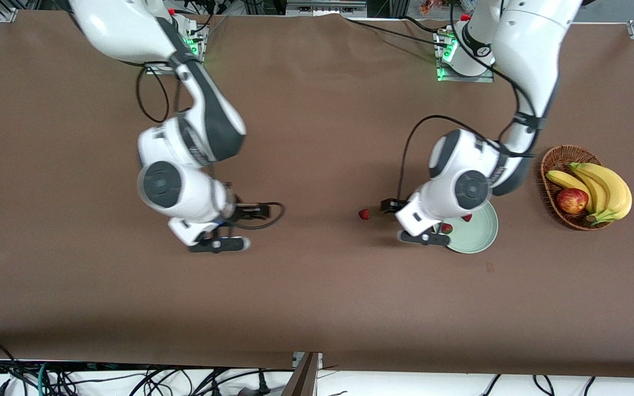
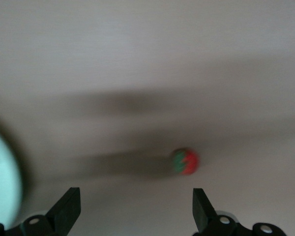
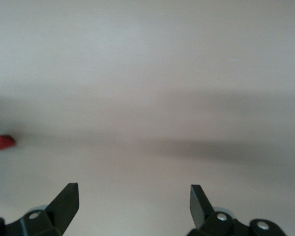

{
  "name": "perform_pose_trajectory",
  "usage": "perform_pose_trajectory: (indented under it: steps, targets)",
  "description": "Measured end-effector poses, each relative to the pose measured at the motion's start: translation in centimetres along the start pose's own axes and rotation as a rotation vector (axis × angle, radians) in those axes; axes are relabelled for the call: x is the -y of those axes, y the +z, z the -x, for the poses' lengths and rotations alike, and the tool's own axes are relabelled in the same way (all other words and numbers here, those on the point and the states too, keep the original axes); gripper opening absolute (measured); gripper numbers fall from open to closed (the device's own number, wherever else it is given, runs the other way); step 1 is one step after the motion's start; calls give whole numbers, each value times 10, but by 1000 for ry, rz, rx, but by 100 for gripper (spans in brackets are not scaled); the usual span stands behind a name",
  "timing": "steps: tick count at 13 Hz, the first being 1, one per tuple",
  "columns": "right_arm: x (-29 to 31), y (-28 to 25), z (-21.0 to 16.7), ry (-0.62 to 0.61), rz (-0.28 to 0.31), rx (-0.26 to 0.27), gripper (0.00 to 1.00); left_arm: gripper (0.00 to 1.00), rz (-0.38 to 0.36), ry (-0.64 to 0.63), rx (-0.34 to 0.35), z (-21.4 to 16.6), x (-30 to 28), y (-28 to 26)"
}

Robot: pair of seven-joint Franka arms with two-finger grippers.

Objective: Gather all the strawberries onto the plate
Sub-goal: 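Grasp the last strawberry with the left gripper while the right gripper withdraws, then move the strawberry over the plate with the left gripper and release it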

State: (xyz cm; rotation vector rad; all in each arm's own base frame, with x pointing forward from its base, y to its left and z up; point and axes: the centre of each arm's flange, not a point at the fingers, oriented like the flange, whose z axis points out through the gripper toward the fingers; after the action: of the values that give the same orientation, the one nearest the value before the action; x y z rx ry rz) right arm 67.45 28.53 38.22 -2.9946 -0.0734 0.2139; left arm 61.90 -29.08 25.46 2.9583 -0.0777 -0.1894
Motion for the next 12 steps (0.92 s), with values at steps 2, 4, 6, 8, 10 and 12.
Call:
perform_pose_trajectory:
  steps: [2,4,6,8,10,12]
  targets:
    - [-64,-32,2,-7,60,65,100,100,3,-21,-22,7,-26,30]
    - [-101,-58,10,-29,150,88,100,100,-32,-24,-40,18,-39,62]
    - [-124,-98,24,-23,202,82,100,100,-74,-36,-48,25,-44,82]
    - [-161,-151,49,-41,198,77,100,91,-70,-37,-64,27,-50,88]
    - [-200,-194,77,-58,184,56,100,67,-66,-36,-74,27,-52,88]
    - [-211,-219,106,-58,179,34,100,43,-65,-37,-77,26,-52,88]
